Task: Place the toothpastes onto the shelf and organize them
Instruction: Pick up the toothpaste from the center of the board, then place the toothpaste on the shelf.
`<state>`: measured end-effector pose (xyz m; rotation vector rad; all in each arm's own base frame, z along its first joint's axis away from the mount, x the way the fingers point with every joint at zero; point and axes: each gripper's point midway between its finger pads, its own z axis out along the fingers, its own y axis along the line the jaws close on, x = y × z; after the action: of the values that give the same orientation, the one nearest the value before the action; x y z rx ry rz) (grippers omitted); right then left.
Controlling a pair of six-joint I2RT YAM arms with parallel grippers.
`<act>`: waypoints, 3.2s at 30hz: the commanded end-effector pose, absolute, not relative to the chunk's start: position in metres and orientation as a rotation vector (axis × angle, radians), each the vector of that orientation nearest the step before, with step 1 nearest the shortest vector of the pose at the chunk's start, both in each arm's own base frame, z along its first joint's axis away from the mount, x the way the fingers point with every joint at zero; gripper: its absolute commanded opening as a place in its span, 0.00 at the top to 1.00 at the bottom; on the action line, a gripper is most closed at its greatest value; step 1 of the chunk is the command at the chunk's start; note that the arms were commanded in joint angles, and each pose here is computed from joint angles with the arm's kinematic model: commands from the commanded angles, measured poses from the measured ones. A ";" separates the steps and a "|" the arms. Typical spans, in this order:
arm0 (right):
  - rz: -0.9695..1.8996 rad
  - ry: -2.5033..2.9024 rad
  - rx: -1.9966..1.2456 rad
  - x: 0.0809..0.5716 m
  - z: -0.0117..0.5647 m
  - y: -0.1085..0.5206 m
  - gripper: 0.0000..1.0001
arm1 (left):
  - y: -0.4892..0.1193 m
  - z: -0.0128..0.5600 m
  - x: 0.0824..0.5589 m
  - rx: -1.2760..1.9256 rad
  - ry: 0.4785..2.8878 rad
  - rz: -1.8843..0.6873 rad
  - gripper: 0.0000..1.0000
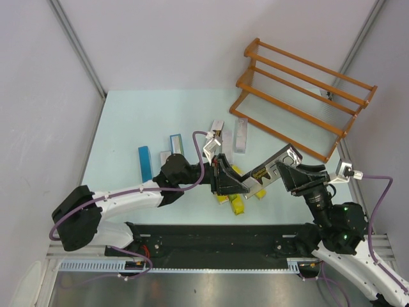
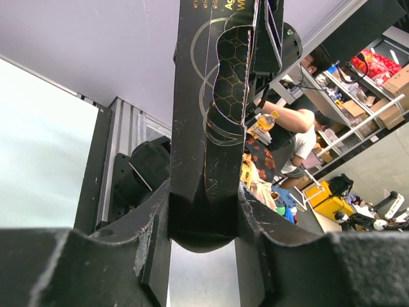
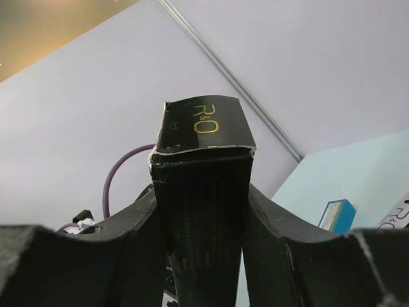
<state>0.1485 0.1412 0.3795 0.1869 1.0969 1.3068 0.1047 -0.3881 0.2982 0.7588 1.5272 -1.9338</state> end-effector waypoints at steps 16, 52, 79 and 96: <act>1.189 1.130 0.357 0.169 0.373 0.117 0.07 | -0.351 0.321 0.157 0.590 1.540 -1.811 0.72; 0.606 1.519 0.664 0.221 0.312 0.077 0.00 | -0.360 0.257 0.325 0.449 1.971 -1.689 0.67; 0.558 1.573 0.571 0.226 0.305 0.086 0.00 | -0.406 0.242 0.503 0.274 1.972 -1.745 0.62; 0.648 1.694 0.267 0.285 0.290 0.153 0.04 | -0.435 0.261 0.536 0.102 1.839 -1.834 0.52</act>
<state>0.2594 0.1212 0.2656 0.4083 1.7283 0.4747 0.5303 -0.4346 0.2208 0.0873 1.9681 -1.8227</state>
